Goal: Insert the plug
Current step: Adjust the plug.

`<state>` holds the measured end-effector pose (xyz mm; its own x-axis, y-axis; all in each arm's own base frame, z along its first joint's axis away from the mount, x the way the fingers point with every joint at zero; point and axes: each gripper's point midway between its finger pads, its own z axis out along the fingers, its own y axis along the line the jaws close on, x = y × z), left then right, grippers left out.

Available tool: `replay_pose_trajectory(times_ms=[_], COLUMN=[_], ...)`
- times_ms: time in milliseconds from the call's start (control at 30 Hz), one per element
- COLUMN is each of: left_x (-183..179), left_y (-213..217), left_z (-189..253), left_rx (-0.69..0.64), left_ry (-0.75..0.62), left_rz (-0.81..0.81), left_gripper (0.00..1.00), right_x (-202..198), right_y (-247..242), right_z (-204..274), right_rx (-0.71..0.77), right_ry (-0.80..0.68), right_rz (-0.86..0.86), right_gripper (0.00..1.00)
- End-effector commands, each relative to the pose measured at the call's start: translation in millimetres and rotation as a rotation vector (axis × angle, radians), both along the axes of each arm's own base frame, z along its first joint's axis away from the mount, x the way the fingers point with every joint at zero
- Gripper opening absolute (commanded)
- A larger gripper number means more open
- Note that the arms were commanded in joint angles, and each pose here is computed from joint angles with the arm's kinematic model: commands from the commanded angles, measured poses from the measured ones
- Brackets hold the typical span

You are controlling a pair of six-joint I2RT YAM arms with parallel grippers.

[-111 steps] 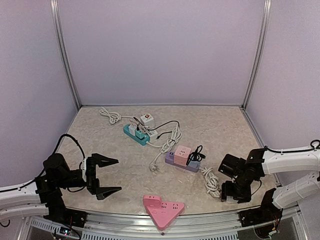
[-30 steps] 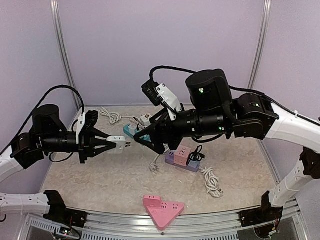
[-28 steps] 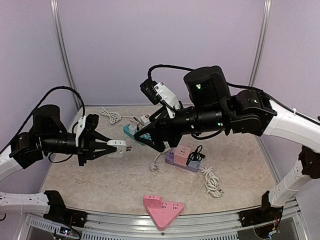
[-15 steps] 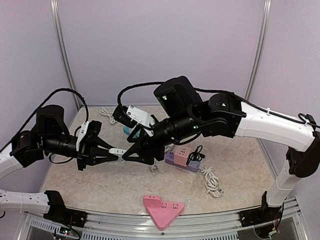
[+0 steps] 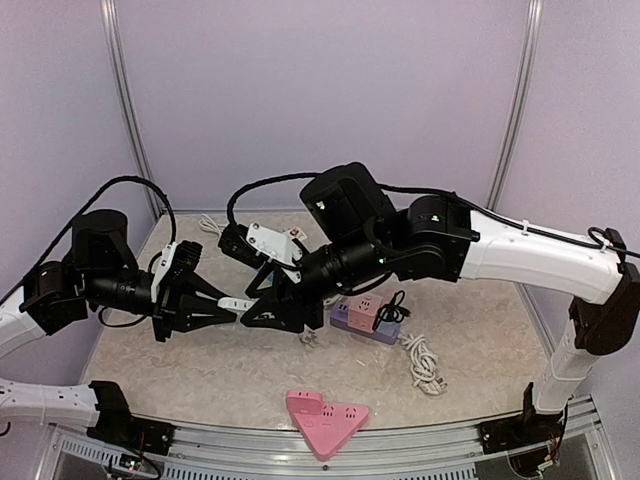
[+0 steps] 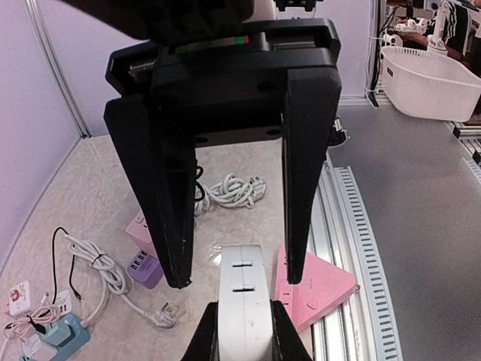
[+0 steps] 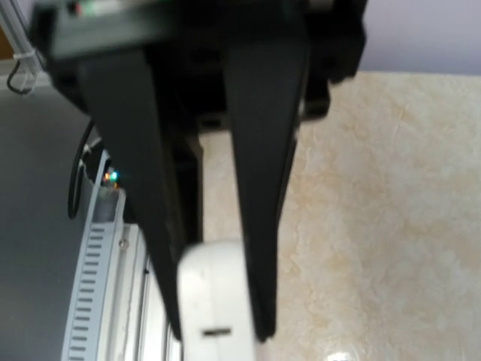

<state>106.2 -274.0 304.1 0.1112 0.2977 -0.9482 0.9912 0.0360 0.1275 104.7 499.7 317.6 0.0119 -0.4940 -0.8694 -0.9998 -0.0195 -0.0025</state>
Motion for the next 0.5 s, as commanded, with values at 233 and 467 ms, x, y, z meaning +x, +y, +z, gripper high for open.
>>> replay_pose_trajectory(times_ms=[233, 467], left_x=[-5.6, 0.4], left_y=[-1.3, -2.0], left_z=[-0.8, -0.9], left_rx=[-0.008, -0.053], left_ry=[0.017, 0.023], left_rz=[-0.029, 0.005], left_gripper=[0.00, 0.96], right_x=[6.6, 14.5], right_y=[3.2, -4.1], right_z=[-16.7, 6.3], right_rx=[-0.003, 0.122], right_ry=[0.028, 0.043], right_rz=[-0.016, -0.053], right_gripper=[0.03, 0.00])
